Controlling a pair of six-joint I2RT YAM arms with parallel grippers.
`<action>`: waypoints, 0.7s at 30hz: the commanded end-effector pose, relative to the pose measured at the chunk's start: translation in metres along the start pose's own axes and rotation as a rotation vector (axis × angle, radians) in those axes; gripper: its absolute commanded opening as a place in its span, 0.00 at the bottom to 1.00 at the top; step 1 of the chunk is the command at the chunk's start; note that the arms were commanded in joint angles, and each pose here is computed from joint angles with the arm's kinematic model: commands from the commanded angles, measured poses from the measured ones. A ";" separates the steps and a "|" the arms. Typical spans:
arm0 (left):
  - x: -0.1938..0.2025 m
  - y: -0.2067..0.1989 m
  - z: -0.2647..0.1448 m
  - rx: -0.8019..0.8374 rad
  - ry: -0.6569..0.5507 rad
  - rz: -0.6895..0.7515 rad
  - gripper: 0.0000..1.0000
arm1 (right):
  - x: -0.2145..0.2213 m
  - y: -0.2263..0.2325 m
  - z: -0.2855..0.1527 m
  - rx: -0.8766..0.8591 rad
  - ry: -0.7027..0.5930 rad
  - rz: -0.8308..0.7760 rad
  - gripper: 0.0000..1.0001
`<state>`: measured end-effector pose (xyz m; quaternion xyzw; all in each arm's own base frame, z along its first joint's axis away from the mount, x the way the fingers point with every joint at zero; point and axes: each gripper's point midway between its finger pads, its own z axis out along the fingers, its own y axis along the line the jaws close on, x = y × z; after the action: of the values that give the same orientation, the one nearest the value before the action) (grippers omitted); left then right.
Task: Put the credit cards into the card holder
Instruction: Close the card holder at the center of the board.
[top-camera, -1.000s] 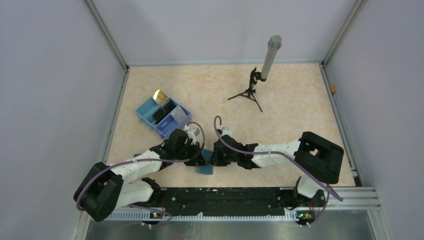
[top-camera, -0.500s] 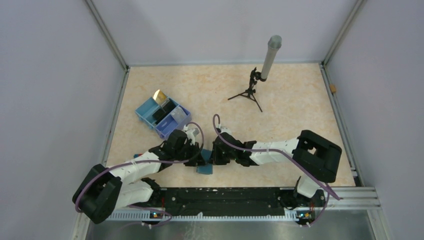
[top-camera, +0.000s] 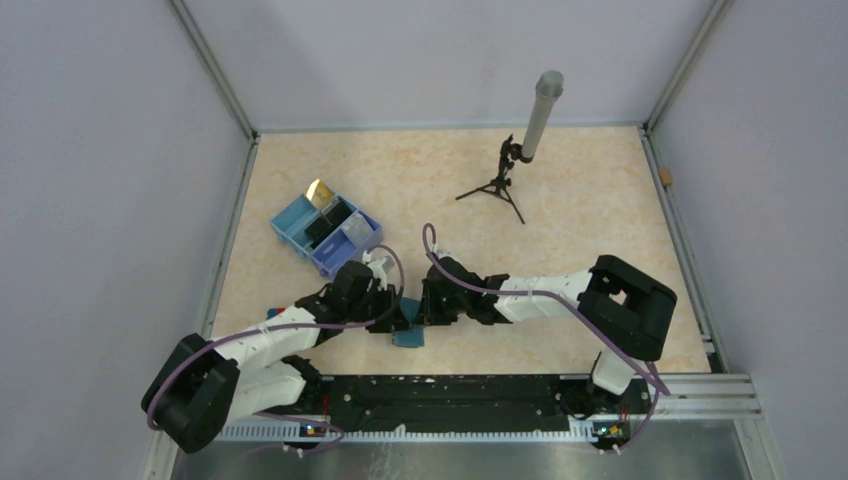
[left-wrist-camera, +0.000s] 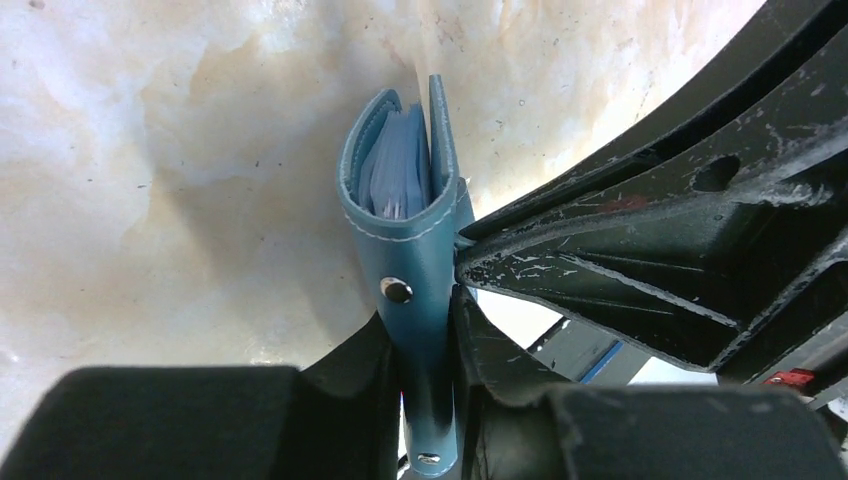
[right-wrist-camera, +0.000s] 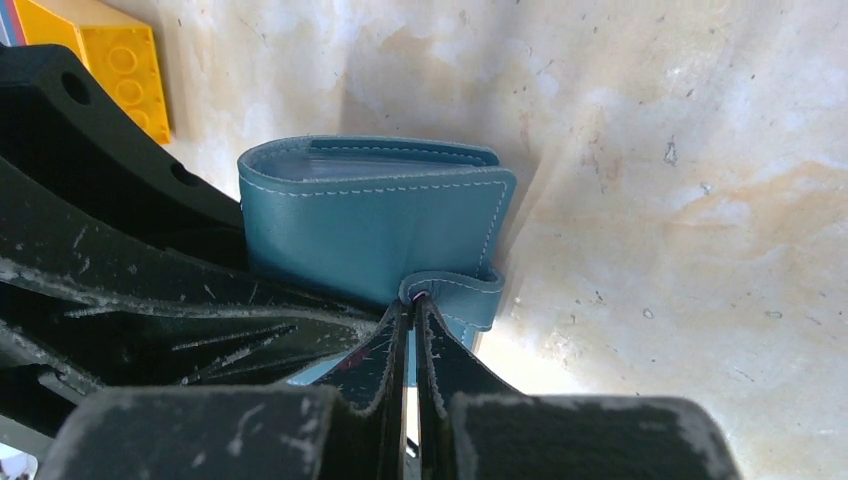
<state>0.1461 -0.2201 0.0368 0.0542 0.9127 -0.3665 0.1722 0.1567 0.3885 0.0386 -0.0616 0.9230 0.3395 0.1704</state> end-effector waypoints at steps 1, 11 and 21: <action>0.018 -0.047 -0.003 0.201 0.095 0.087 0.27 | -0.055 0.058 0.022 -0.189 -0.221 0.024 0.00; 0.014 -0.044 -0.008 0.147 0.103 0.108 0.58 | -0.046 0.043 0.026 -0.142 -0.194 0.017 0.00; -0.005 -0.002 -0.027 -0.048 -0.027 0.041 0.81 | -0.045 0.042 0.020 -0.144 -0.198 -0.013 0.00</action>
<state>0.1253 -0.2176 0.0453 0.0851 0.9166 -0.3631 0.1443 0.1901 0.4227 0.0491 -0.0372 0.8899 0.3879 0.2370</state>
